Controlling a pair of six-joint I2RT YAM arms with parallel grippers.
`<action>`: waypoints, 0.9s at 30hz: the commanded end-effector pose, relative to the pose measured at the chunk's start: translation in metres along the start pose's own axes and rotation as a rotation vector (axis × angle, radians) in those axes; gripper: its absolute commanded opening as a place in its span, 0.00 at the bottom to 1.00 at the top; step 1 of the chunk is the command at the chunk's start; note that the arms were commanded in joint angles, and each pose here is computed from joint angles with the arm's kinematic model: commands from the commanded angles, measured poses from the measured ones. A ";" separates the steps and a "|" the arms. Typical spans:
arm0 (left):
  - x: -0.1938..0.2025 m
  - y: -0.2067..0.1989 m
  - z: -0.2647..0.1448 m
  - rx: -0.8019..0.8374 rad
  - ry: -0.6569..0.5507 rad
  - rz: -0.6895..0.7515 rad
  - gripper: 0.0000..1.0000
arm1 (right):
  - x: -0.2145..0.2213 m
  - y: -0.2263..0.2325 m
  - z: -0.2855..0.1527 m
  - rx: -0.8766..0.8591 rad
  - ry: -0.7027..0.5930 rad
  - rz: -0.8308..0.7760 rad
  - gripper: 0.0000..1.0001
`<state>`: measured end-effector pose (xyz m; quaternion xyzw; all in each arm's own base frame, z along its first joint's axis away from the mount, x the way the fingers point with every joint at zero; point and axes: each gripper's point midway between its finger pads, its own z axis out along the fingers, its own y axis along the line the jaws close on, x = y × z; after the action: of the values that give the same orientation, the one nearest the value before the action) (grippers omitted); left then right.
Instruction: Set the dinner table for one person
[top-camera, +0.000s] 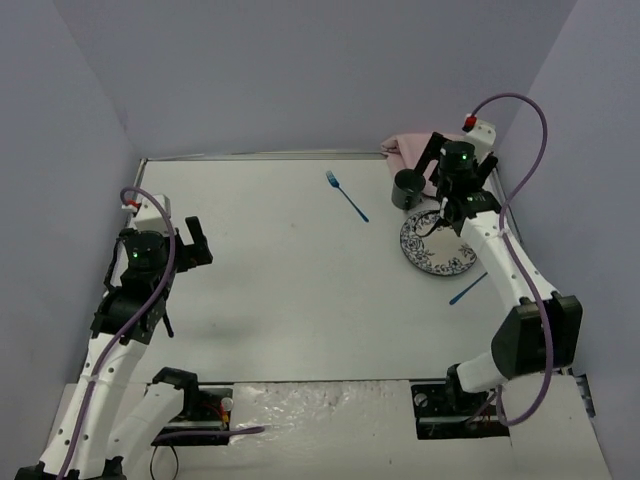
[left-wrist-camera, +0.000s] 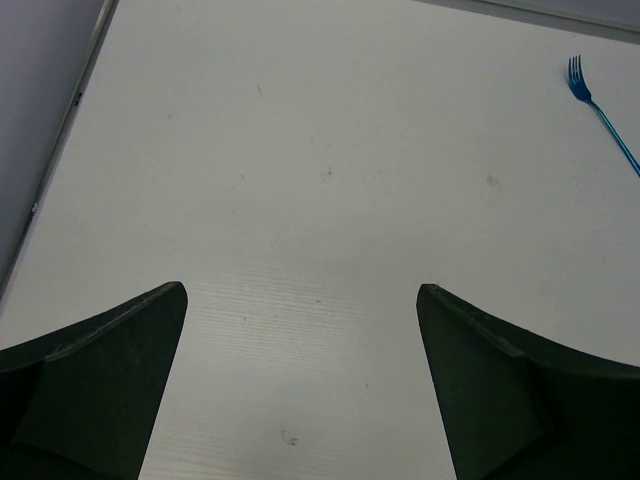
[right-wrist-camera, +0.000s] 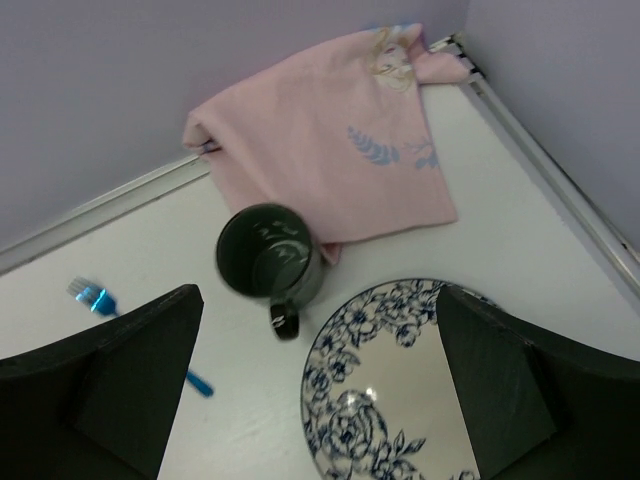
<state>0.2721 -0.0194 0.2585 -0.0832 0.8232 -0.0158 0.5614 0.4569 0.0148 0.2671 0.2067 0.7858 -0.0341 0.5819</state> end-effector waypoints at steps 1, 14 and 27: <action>-0.008 -0.009 0.007 0.029 -0.026 -0.028 0.97 | -0.015 -0.025 0.061 0.069 -0.015 0.047 1.00; 0.016 -0.007 0.012 0.018 0.062 0.018 0.97 | 0.045 -0.083 0.200 0.143 0.114 -0.061 1.00; 0.022 -0.005 0.019 0.003 0.103 0.039 0.97 | 0.109 -0.099 0.240 0.151 0.197 -0.056 1.00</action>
<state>0.2746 -0.0245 0.2157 -0.0679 0.8642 -0.0059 0.4985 0.5930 -0.1085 0.0372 0.2248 0.8664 -0.0964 0.4353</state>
